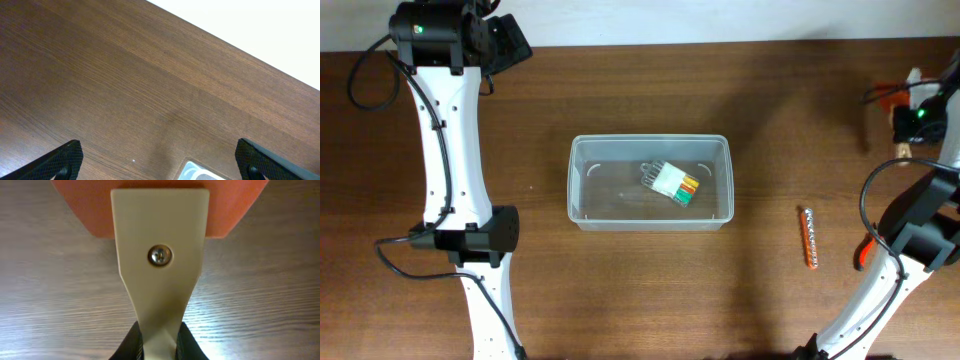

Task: Pack container
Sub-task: 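Lower the right gripper and grasp the scraper by its handle, then lift the scraper, carry it leftward and lower it into the container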

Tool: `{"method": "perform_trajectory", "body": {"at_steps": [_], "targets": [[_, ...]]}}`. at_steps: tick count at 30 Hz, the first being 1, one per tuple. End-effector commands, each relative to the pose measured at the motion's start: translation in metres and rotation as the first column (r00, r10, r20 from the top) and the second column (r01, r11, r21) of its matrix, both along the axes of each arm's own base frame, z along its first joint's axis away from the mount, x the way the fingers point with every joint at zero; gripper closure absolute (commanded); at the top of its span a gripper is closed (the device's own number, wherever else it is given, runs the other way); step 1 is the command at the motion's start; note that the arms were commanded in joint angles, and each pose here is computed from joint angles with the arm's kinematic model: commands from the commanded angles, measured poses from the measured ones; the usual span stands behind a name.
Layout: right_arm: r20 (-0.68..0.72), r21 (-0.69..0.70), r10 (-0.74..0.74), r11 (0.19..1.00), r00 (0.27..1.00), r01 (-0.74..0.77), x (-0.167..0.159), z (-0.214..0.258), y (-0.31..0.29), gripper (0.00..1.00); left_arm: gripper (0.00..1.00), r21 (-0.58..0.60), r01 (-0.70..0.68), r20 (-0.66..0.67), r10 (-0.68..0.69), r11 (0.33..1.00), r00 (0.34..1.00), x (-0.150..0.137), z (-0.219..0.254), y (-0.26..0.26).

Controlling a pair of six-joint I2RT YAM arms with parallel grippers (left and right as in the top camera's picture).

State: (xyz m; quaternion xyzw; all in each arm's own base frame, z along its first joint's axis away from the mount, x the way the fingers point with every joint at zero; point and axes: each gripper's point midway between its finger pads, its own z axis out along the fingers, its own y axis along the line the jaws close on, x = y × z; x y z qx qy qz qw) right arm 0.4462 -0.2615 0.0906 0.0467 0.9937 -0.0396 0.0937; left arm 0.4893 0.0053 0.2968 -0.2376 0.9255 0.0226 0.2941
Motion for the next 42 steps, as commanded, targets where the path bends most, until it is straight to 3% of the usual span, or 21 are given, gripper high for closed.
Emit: {"method": "perform_trajectory", "body": {"at_steps": [1, 8, 16, 23, 30, 35, 42], "targets": [[0.175, 0.017, 0.025, 0.999, 0.984, -0.029, 0.021, 0.067, 0.014, 0.93, 0.01, 0.01, 0.003, 0.033, -0.003, 1.0, 0.999, -0.005, 0.014, 0.002], [0.36, -0.012, 0.194, 0.979, 0.913, -0.203, 0.03, 0.168, 0.08, 0.92, 0.01, 0.009, 0.003, 0.033, -0.003, 1.0, 0.999, -0.005, 0.014, 0.002], [0.441, -0.06, 0.396, 0.909, 0.805, -0.413, 0.034, 0.223, 0.193, 0.92, 0.01, 0.01, 0.003, 0.033, -0.003, 1.0, 0.999, -0.005, 0.014, 0.002], [0.406, -0.089, 0.637, 0.741, 0.655, -0.665, 0.026, 0.222, 0.305, 0.92, 0.01, 0.01, 0.003, 0.033, -0.003, 1.0, 0.999, -0.005, 0.014, 0.002], [0.395, -0.08, 0.733, 0.627, 0.553, -0.775, 0.011, 0.22, 0.377, 0.92, 0.01, 0.01, 0.003, 0.033, -0.003, 1.0, 0.999, -0.005, 0.014, 0.002], [0.387, -0.054, 0.811, 0.494, 0.438, -0.868, -0.012, 0.216, 0.419, 0.92, 0.01, 0.01, 0.003, 0.033, -0.003, 1.0, 0.999, -0.005, 0.014, 0.002], [0.335, 0.001, 0.859, 0.409, 0.386, -0.912, -0.044, 0.207, 0.452, 0.92, 0.01, 0.009, 0.002, 0.033, -0.002, 1.0, 0.999, -0.005, 0.015, 0.002]]}}
